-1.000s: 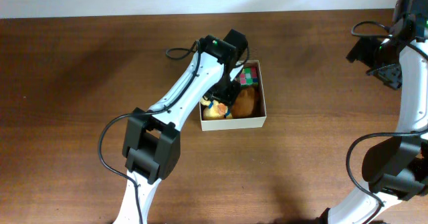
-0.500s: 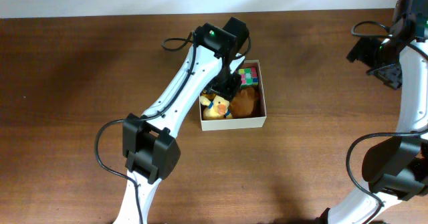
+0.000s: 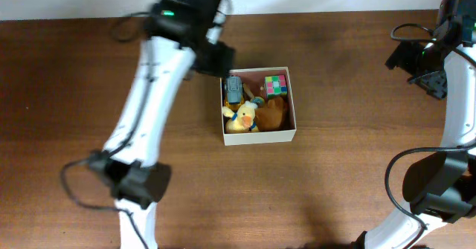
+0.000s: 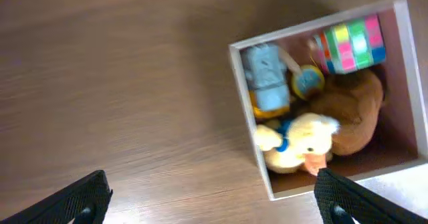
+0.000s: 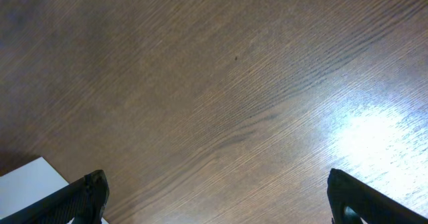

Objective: Pack container

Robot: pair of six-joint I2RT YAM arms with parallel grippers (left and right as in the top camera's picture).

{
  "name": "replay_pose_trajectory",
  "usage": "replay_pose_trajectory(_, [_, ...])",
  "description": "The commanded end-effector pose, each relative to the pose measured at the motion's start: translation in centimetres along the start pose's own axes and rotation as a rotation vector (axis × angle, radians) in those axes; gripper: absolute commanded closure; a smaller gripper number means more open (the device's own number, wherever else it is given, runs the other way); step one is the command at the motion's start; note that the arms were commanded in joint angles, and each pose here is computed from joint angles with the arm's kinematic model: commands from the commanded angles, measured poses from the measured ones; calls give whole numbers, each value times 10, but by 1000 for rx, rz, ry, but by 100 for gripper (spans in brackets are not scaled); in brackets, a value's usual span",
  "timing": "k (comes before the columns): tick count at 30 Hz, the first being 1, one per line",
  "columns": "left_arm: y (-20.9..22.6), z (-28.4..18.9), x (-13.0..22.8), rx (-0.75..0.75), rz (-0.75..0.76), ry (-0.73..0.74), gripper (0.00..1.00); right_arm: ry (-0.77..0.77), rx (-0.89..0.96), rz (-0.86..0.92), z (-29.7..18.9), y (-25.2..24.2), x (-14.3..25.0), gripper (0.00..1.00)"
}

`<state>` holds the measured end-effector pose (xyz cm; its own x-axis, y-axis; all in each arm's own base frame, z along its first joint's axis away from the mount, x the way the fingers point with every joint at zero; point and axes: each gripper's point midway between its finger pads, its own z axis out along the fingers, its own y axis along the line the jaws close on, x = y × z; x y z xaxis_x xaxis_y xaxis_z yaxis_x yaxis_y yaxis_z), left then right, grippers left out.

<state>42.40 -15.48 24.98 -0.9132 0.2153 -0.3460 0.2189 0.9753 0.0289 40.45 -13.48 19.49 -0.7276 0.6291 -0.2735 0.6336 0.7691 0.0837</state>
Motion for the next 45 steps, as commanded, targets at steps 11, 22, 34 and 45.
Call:
replay_pose_trajectory(11, [61,-63,17,-118,-90,-66,1,0,14,8,2,-3,-1,1])
replay_pose_trajectory(22, [113,-167,46,-129,-189,-302,1,0,14,8,2,-4,-1,1])
replay_pose_trajectory(34, [128,-244,68,-172,-219,-614,1,0,14,8,2,-3,-1,2])
replay_pose_trajectory(45, [113,-183,74,-64,-158,-1157,1,0,14,8,2,-3,-1,1])
